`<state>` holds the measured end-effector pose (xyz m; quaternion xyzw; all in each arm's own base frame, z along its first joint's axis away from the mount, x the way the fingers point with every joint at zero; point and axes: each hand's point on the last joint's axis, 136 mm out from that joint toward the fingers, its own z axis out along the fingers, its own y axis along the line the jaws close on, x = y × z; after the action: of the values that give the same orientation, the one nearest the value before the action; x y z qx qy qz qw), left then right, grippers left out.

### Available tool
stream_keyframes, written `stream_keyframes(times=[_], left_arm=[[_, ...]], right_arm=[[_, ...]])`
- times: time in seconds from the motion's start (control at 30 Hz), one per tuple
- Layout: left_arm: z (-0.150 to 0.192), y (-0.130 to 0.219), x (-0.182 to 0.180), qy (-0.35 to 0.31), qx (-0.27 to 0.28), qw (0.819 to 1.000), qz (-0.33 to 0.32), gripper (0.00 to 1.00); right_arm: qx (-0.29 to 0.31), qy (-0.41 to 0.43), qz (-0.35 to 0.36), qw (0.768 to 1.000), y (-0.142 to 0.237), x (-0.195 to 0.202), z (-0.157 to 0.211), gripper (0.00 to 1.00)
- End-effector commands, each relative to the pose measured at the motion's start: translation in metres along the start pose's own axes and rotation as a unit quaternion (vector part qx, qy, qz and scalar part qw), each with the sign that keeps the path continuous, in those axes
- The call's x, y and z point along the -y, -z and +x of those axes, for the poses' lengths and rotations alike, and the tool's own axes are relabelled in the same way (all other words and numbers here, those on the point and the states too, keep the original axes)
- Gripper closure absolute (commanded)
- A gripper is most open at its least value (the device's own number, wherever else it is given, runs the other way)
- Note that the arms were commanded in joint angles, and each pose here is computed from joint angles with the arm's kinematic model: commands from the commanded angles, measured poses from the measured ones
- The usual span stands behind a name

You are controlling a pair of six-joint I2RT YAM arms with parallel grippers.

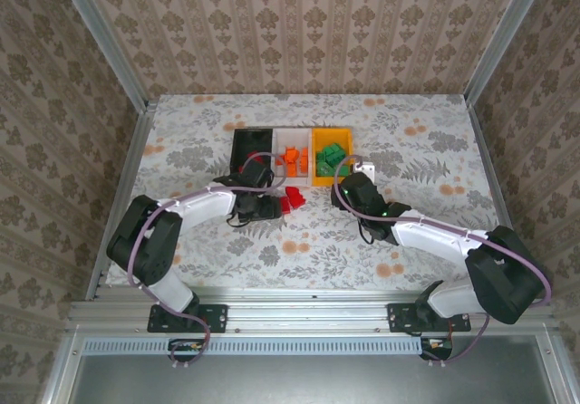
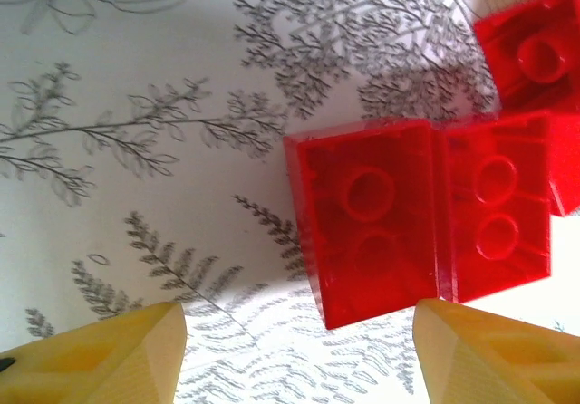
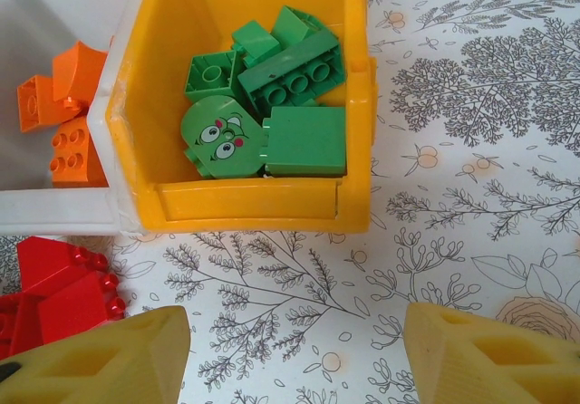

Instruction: Sort the legos into containers by color

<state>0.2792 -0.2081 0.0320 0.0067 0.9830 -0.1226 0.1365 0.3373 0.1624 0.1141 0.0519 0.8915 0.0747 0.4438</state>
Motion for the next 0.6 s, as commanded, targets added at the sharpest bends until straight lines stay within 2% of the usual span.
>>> stream_keyframes(times=[0.0, 0.13, 0.23, 0.33, 0.57], left_arm=[[-0.001, 0.002, -0.026, 0.027, 0.013, 0.999, -0.031, 0.32], [-0.003, 0.004, -0.045, 0.05, 0.008, 0.998, -0.038, 0.31], [-0.007, 0.01, -0.035, 0.05, 0.017, 0.999, -0.008, 0.31], [-0.013, 0.021, -0.016, 0.023, 0.026, 0.999, 0.017, 0.29], [-0.022, 0.029, -0.003, -0.05, 0.025, 0.998, 0.004, 0.26]], right_arm=[[0.016, -0.009, -0.002, 1.0, 0.001, -0.004, -0.012, 0.35], [0.016, -0.01, -0.004, 1.0, 0.001, -0.005, -0.013, 0.35], [0.016, -0.01, -0.007, 1.0, 0.002, -0.006, -0.014, 0.35], [0.018, -0.01, -0.007, 1.0, 0.003, -0.006, -0.014, 0.35], [0.019, -0.008, -0.007, 1.0, 0.003, -0.006, -0.014, 0.35]])
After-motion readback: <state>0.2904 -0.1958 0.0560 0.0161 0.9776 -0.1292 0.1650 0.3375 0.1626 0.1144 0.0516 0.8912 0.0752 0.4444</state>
